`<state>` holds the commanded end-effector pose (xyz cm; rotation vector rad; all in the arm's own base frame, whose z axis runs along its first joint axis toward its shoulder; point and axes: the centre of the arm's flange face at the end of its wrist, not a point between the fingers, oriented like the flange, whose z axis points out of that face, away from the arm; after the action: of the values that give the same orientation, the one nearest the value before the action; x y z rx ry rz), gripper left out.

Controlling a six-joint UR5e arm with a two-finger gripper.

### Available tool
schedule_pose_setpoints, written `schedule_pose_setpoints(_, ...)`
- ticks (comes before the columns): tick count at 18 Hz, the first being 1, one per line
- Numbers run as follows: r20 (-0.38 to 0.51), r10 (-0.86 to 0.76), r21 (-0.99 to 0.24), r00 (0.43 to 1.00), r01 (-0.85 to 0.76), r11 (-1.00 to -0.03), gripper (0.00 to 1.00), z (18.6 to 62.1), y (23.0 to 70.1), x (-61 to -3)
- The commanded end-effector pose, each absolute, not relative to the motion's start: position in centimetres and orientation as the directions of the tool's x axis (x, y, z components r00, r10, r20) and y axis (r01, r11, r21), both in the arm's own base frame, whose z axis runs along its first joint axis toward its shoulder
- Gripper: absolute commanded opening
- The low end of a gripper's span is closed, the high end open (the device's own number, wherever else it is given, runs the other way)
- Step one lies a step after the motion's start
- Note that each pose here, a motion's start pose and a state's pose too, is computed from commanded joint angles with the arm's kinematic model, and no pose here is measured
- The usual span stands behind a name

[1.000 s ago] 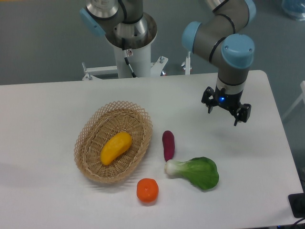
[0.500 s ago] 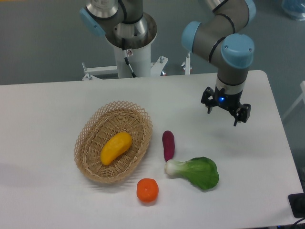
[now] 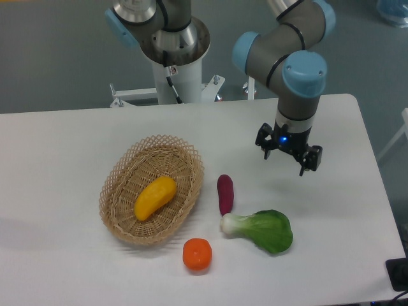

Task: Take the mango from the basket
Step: 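Move the open gripper over the basket and lower onto the yellow mango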

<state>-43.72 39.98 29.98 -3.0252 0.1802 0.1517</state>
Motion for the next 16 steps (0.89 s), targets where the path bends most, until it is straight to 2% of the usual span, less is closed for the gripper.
schedule_pose_setpoints(8,-0.077,-0.068,-0.136,0.995,-0.078,-0.988,1.00,30.3,46.8,-36.0)
schedule_pose_setpoints(16,-0.039,-0.095,-0.121,0.995,-0.099,-0.988,1.00,29.0,50.4,-27.6)
